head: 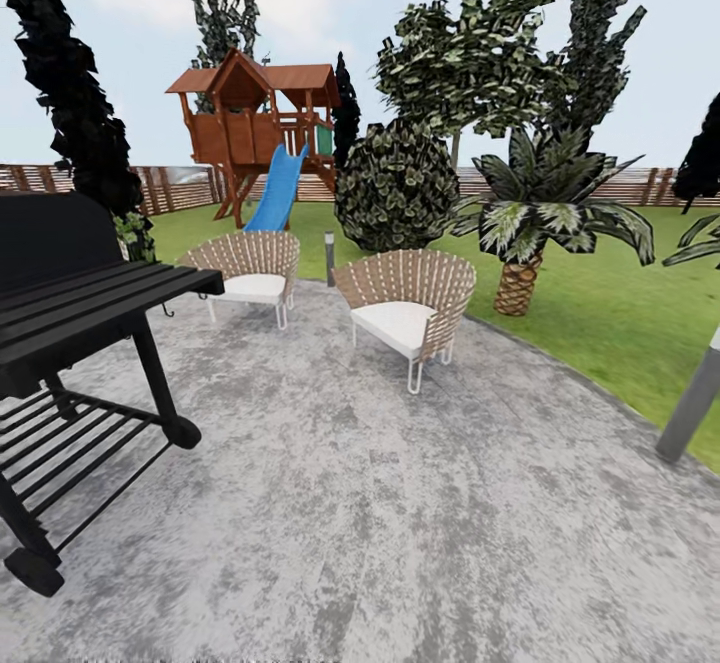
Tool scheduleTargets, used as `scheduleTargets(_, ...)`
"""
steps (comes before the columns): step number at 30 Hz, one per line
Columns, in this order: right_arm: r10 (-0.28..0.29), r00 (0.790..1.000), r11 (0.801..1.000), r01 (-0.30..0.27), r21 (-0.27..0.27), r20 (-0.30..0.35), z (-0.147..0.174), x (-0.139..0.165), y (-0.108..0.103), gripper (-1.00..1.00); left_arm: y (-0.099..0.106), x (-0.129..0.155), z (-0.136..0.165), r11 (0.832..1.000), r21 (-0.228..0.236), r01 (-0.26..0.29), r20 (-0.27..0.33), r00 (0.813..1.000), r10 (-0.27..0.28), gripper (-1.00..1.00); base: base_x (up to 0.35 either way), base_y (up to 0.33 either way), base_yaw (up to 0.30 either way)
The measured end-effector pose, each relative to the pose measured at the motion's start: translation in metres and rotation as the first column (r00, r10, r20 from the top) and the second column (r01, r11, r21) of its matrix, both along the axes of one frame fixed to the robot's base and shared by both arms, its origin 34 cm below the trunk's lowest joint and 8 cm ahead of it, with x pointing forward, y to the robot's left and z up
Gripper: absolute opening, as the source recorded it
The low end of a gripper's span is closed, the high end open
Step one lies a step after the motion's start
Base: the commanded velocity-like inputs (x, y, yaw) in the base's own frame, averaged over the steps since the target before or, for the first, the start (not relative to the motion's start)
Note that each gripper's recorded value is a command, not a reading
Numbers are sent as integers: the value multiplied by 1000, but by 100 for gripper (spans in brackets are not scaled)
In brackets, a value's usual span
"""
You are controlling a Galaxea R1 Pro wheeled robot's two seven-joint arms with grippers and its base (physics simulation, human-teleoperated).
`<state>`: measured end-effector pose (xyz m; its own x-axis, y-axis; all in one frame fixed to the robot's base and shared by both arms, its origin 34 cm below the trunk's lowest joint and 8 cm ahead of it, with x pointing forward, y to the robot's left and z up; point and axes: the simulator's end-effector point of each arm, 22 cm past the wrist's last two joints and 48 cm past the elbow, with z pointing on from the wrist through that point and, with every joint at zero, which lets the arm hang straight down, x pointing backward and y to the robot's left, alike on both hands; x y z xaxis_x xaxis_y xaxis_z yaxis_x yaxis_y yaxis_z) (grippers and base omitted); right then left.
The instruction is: Pick up the pesticide atomizer in the garden and spray insectifuge to fully cover both potted plants in the garden.
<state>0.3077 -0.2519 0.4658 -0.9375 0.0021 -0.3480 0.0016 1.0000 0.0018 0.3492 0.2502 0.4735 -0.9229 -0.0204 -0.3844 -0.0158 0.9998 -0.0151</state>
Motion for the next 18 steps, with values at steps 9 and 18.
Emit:
scheduleTargets(9, 1, 1000, 1000, -1, 0, -5, -1, -2, 0, 100, 0, -2, -1, 1000, 0, -3, -6, 1000, 3, 100, 0, 0, 259)
scheduleTargets(18, 1, 1000, 1000, -1, 0, -12, -2, -5, 0, 100, 0, -3, -2, 1000, -1, -2, -9, 1000, 2, 100, 0, 0, 259)
